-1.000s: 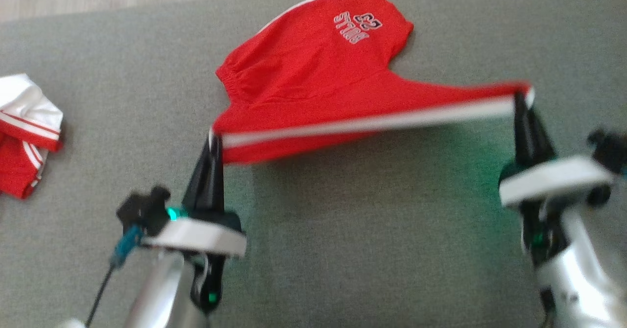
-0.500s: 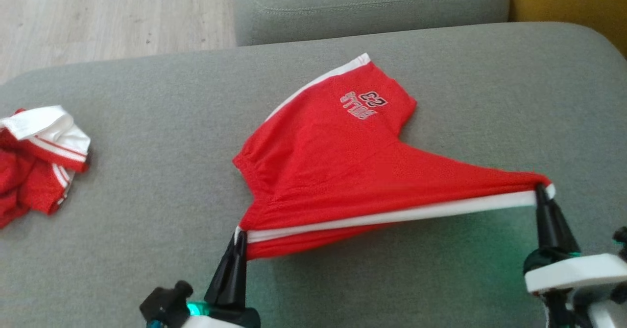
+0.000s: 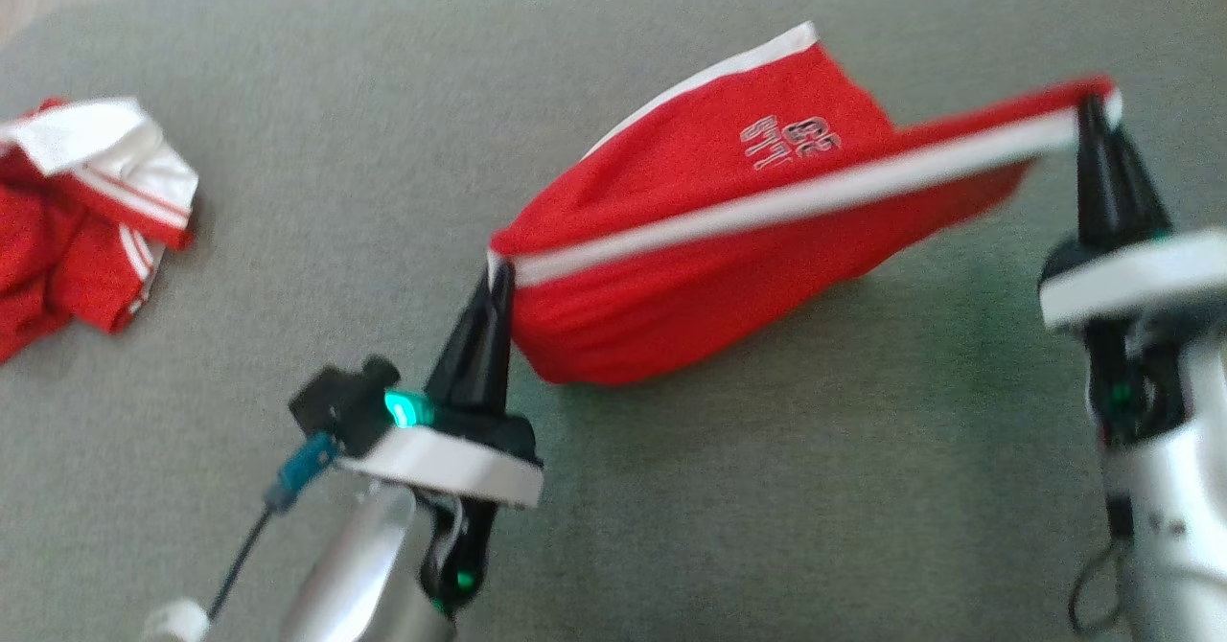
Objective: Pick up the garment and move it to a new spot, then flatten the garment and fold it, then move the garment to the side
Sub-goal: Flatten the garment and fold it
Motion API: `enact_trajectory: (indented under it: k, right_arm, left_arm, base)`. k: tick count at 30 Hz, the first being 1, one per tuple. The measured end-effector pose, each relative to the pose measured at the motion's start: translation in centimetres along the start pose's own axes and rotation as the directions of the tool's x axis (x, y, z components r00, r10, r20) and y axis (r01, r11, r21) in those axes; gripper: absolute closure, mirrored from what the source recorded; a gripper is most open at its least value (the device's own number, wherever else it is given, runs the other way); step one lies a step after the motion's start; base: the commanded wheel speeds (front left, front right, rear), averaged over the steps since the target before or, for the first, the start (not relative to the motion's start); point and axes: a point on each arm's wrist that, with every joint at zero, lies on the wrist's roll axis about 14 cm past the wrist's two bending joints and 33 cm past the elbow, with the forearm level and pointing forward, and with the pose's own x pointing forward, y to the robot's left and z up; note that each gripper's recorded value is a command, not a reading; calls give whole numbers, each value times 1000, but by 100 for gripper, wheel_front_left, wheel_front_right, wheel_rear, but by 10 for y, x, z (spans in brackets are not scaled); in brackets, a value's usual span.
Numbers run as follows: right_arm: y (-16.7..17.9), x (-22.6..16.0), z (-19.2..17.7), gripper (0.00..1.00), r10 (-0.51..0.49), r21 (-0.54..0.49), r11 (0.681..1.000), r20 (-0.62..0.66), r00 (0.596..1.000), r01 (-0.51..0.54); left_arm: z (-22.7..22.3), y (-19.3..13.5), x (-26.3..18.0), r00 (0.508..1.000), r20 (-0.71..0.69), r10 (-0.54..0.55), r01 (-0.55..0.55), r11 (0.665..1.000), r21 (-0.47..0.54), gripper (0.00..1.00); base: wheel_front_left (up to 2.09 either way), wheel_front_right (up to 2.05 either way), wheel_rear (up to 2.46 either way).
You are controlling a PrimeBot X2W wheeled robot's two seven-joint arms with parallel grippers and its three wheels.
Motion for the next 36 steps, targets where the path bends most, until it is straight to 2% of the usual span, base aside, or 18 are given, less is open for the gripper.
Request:
enact_trajectory:
  k: [3, 10, 19, 20, 21, 22, 23, 24, 29, 32, 36]
  right_arm:
    - [8, 35, -8, 100, 25, -55, 998, -47, 999, -28]
    - [22, 102, -50, 100, 50, -158, 984, -184, 982, -80]
    - [35, 150, -100, 100, 70, -223, 965, -289, 955, -139]
    - [34, 152, -105, 62, 68, -229, 963, -297, 952, -140]
    - [34, 154, -109, 0, 65, -234, 962, -304, 950, -140]
    - [32, 155, -112, 0, 59, -233, 963, -307, 950, -135]
    - [30, 156, -114, 0, 54, -234, 964, -306, 950, -130]
    - [30, 156, -115, 0, 53, -240, 962, -302, 952, -130]
    - [22, 150, -114, 0, 38, -283, 951, -294, 955, -125]
    - [14, 142, -117, 0, 25, -337, 931, -327, 945, -141]
    - [-4, 119, -142, 0, -23, -375, 913, -438, 899, -159]
  left_arm:
    - [-1, 17, 13, 999, -8, 33, -33, 999, -26, 100]
    - [-3, 47, 38, 995, -25, 98, -99, 993, -69, 100]
    - [-13, 66, 54, 990, -64, 124, -129, 989, -77, 100]
    - [-14, 68, 54, 989, -71, 128, -133, 988, -77, 100]
    - [-17, 69, 53, 988, -81, 130, -137, 987, -80, 100]
    - [-20, 70, 53, 987, -88, 137, -144, 986, -83, 65]
    - [-21, 72, 52, 986, -91, 143, -150, 985, -82, 11]
    - [-20, 74, 52, 984, -91, 154, -162, 983, -82, 0]
    - [-16, 78, 46, 978, -82, 194, -200, 977, -71, 0]
    - [-19, 84, 34, 969, -87, 233, -239, 968, -75, 0]
    - [-28, 88, 18, 959, -107, 264, -272, 959, -75, 0]
  base:
    - [0, 0, 0]
    - [0, 0, 0]
    - [0, 0, 0]
    - [0, 0, 0]
    - [0, 0, 0]
    - [0, 0, 0]
    - [0, 0, 0]
    - [0, 0, 0]
    - [0, 0, 0]
    - [0, 0, 0]
    - [0, 0, 0]
